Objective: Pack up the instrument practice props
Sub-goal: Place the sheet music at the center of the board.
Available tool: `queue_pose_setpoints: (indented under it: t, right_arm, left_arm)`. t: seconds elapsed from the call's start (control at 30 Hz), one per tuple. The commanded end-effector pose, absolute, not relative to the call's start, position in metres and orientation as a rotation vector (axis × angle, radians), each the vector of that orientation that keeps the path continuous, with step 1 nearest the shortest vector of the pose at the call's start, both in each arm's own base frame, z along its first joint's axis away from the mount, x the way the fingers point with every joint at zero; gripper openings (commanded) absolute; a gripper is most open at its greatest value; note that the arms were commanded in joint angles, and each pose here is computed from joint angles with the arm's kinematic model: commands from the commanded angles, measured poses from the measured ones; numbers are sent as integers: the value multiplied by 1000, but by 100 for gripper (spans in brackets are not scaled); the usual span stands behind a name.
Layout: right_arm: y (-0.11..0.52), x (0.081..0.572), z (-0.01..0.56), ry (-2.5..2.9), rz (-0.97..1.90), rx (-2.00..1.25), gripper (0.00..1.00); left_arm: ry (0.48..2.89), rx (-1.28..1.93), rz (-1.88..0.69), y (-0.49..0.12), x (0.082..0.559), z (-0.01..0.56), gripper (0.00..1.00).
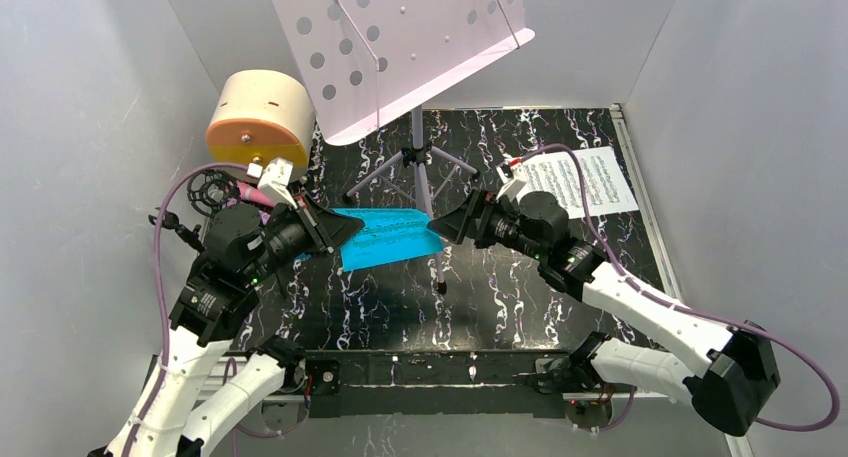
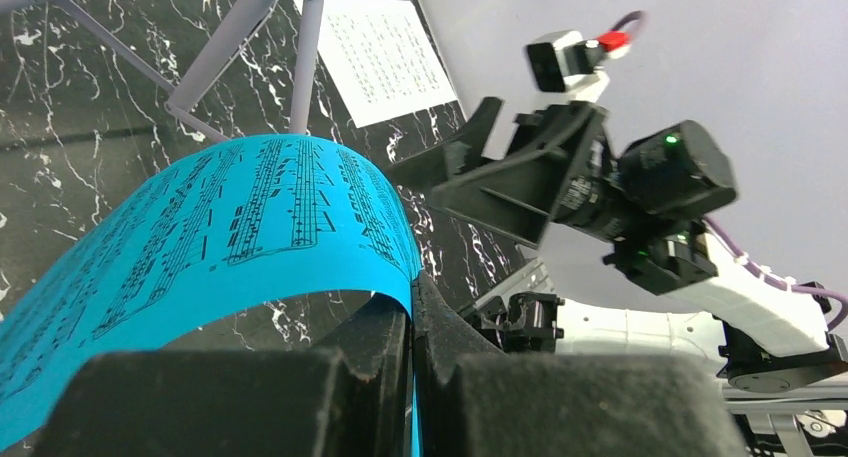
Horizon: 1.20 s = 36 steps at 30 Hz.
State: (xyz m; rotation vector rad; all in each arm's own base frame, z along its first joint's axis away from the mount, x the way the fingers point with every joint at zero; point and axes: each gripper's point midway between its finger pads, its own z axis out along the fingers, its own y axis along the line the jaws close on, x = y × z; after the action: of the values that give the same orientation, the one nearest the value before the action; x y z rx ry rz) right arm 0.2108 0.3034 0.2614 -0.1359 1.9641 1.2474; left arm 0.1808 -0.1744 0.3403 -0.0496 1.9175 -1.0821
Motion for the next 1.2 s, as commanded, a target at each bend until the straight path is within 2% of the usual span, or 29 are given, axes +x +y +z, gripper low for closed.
queue_pose_setpoints:
  t: [0.0,0.43,0.97,1.17]
  right_arm:
    - [316,198,272,1932,1596,-13,99]
    - [329,182,282,1899,1865,-41,97]
    - [322,179,303,1808,1991,-18,81]
    - [321,179,306,1778,2006,-27,71]
  left_arm:
    - [1904,-23,-1152,-182,176,344,0]
    - [1864,-55,-1207,-186,178,347,0]
    - [1846,-99,-1259,-185,170,338,0]
    - [1821,-126,-1310,-185,165,337,0]
